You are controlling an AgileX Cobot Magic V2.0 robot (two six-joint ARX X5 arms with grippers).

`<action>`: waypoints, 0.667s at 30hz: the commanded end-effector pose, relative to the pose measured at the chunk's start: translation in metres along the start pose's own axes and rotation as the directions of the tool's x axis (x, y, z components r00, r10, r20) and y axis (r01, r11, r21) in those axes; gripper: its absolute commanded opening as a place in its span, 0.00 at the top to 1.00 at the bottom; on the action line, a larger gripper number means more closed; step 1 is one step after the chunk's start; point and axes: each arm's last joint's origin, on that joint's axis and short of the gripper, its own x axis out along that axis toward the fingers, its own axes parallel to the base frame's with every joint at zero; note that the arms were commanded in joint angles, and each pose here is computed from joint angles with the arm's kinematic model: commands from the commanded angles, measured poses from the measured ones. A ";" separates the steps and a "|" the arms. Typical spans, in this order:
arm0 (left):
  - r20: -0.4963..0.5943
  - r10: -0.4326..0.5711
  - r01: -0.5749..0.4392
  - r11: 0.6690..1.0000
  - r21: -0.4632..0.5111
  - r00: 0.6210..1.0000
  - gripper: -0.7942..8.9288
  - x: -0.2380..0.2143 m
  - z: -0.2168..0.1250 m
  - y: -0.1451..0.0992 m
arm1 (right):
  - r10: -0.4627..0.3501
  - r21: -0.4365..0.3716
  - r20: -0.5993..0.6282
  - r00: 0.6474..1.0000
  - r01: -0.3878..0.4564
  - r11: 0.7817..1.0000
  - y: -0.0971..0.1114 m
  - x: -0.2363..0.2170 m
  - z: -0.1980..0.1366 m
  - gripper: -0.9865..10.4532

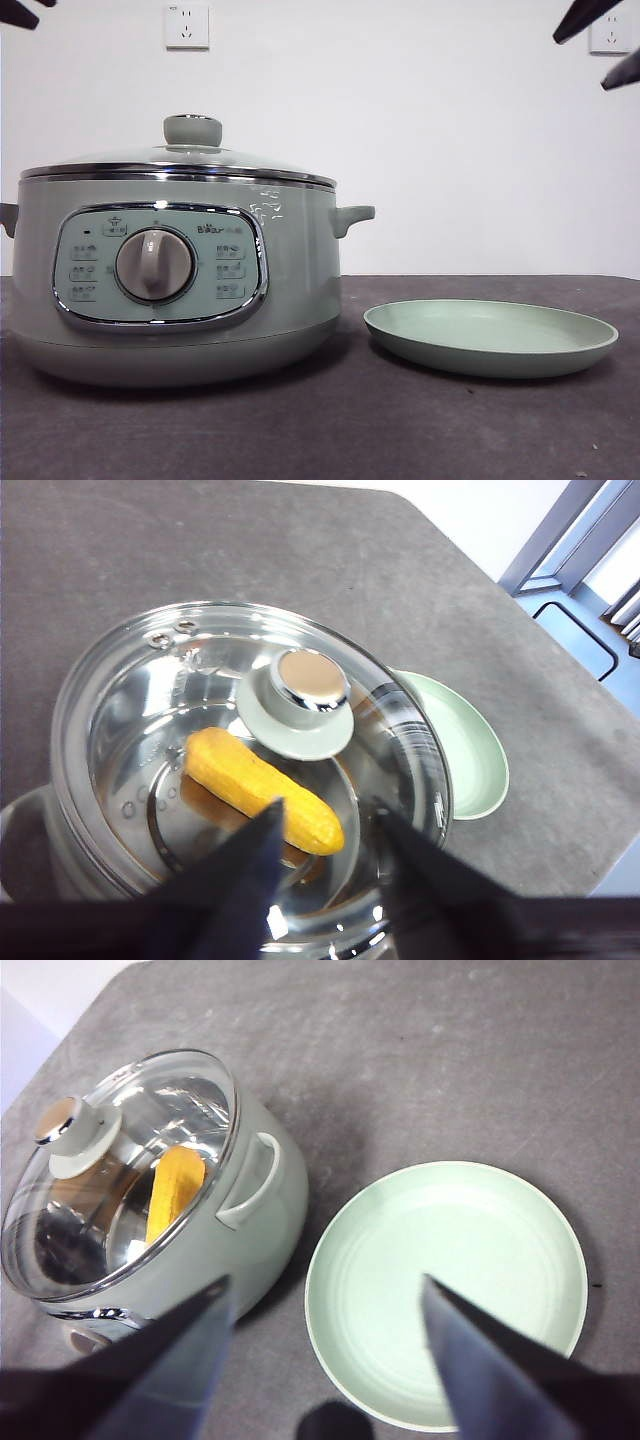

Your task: Take the corn out from the steamer,put the corn on the plate,close the lid

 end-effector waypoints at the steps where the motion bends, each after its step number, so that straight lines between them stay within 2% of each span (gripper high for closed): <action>1: 0.009 -0.008 0.008 1.000 0.027 1.000 0.50 0.006 0.007 0.001 | 0.003 -0.016 0.006 1.000 -0.003 1.000 0.000 0.000 0.001 0.53; 7: 0.012 0.027 -0.028 0.997 0.066 1.000 0.50 0.029 0.026 -0.001 | 0.007 -0.008 0.022 1.000 -0.006 1.000 0.001 0.000 0.003 0.53; 12: -0.037 0.062 -0.058 0.993 0.104 0.997 0.50 0.058 0.039 -0.009 | 0.006 -0.006 0.025 1.000 -0.006 1.000 0.001 0.000 0.003 0.53; 20: -0.096 0.158 -0.137 0.971 0.196 0.983 0.50 0.105 0.039 -0.019 | 0.006 -0.006 0.025 1.000 -0.006 1.000 0.001 0.000 0.003 0.53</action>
